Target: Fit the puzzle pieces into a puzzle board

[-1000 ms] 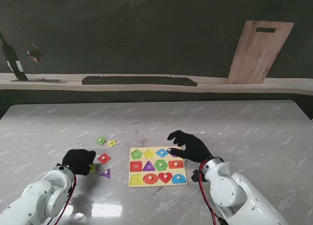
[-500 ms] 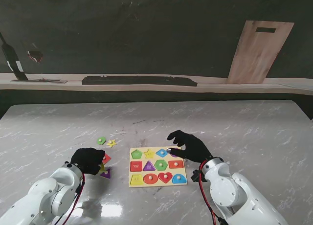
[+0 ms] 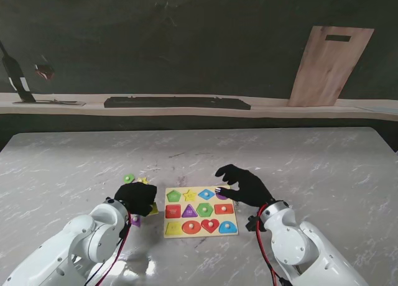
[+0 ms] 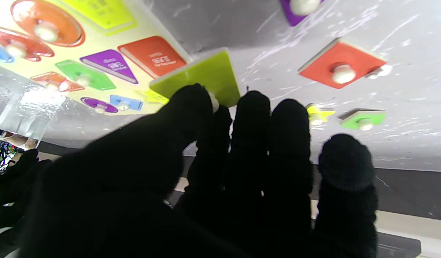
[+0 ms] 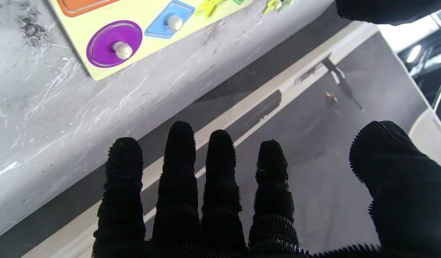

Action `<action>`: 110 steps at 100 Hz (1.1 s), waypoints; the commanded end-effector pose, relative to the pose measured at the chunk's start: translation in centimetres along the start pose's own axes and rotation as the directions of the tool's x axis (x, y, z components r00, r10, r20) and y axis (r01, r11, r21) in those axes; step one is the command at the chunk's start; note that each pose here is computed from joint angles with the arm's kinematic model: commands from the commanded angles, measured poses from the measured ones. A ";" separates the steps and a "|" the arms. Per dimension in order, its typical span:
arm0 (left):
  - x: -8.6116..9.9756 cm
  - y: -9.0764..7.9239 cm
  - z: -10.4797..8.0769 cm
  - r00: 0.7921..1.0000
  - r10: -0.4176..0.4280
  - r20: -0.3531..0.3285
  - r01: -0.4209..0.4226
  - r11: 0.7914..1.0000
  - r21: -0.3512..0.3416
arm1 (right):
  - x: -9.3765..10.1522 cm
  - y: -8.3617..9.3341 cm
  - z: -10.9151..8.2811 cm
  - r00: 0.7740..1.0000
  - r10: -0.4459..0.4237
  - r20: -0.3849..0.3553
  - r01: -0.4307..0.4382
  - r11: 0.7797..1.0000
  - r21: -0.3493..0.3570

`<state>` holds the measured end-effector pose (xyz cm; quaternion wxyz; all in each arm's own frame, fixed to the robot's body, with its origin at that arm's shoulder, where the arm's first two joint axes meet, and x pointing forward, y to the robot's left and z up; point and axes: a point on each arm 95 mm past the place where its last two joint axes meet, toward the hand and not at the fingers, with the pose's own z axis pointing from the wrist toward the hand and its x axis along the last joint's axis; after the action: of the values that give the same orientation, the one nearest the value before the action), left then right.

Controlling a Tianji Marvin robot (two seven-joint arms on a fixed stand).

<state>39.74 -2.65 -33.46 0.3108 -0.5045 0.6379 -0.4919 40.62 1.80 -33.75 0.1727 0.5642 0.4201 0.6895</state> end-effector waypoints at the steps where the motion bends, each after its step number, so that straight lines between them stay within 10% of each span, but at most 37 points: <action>1: 1.1 -0.4 0.5 1.000 -0.014 -0.011 0.014 1.000 0.001 | 0.1 -0.1 -0.2 1.000 0.008 -0.005 -0.008 1.000 -0.004; 110: 6.5 2.5 1.2 0.996 -0.093 -0.018 0.090 0.986 -0.138 | -0.2 0.5 -0.6 1.000 0.007 -0.008 -0.008 0.999 -0.046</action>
<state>38.61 -9.04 -35.22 0.2488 -0.5450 0.6474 -0.4711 40.49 0.76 -33.49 0.1842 0.5608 0.4025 0.6997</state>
